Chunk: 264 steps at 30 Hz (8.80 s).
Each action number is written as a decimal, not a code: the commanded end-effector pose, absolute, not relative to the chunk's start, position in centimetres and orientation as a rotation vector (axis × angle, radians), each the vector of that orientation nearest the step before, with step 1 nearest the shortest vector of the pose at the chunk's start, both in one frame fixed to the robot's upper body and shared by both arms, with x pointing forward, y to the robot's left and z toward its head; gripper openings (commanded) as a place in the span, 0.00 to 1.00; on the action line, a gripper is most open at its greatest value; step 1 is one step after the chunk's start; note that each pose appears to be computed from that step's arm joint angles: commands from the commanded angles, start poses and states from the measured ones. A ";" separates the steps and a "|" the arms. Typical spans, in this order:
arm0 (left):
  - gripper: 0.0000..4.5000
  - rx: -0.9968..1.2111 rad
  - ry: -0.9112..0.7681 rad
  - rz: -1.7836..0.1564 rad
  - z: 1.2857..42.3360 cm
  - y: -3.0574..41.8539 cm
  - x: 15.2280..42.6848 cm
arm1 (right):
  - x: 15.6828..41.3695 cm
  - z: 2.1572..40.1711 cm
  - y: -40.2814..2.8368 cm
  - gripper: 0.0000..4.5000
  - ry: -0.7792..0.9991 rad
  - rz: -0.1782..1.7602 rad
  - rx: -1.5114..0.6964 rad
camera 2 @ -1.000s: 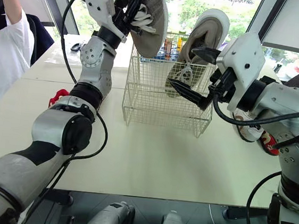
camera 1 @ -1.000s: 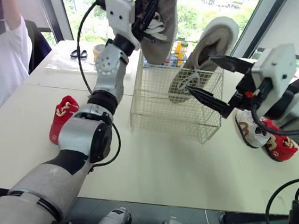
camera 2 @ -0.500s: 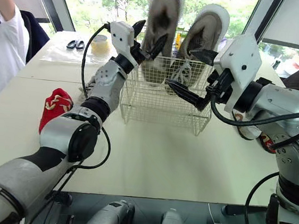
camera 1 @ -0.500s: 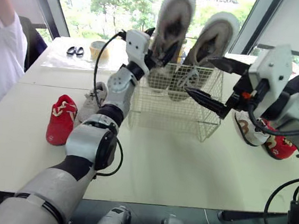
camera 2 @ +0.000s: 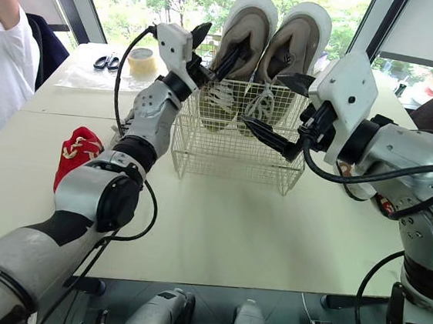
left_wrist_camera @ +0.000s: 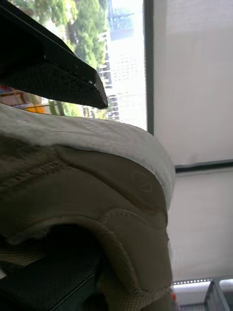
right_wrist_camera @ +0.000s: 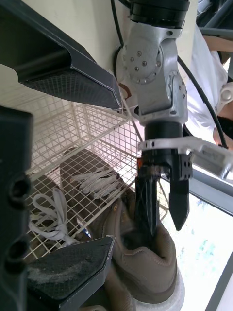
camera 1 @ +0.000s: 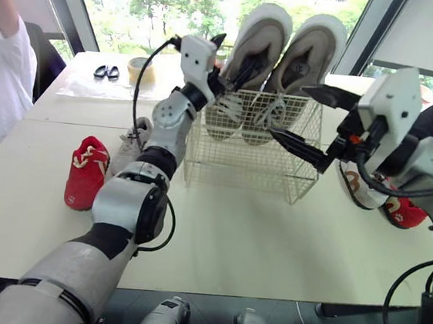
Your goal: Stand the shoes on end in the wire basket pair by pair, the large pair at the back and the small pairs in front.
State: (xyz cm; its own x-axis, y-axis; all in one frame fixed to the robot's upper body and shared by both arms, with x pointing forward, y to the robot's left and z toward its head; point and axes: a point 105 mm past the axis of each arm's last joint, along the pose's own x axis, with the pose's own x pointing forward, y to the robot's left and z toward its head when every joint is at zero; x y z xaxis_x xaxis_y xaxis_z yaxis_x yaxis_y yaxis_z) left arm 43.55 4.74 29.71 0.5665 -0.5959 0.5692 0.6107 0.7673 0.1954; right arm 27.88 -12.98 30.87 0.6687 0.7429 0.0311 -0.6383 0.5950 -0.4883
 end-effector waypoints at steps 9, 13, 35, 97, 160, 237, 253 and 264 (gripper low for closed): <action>0.98 -0.063 -0.583 -0.990 33.0 10.6 38.7 | 28.2 30.7 -20.9 1.00 -0.130 0.476 -0.505; 0.98 -0.048 -0.401 -1.205 31.7 10.9 35.0 | 29.4 28.4 -25.7 1.00 0.001 0.253 -0.477; 0.98 -0.043 -0.118 -1.385 26.8 9.0 29.0 | 32.3 15.5 -33.5 1.00 0.294 0.031 -0.231; 1.00 -0.286 -0.018 -1.531 33.5 11.8 31.7 | 25.5 35.1 -12.1 0.01 -0.551 1.003 -0.955; 0.06 -0.735 -0.205 -1.265 32.1 11.7 31.5 | 29.7 32.3 -8.7 0.98 -0.317 1.117 0.482; 1.00 -0.234 -0.014 -0.979 25.7 15.5 30.5 | 33.8 32.0 -19.9 0.99 -0.132 1.017 -0.765; 1.00 0.124 0.260 -0.159 23.3 24.4 37.7 | 27.1 36.0 -15.1 0.99 -0.272 1.152 -0.673; 1.00 0.076 0.407 -0.186 19.5 23.4 39.1 | 26.4 35.7 -14.9 0.99 -0.262 1.131 -0.662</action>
State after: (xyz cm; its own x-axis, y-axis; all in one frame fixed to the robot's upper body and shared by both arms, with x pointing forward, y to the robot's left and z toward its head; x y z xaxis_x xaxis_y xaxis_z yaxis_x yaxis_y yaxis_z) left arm 38.75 23.24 18.67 0.8944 -0.1756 -0.4113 0.2036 0.9787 0.0248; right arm 27.28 -14.75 34.51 0.4077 0.8984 -0.1631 -0.7829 0.2520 -0.5689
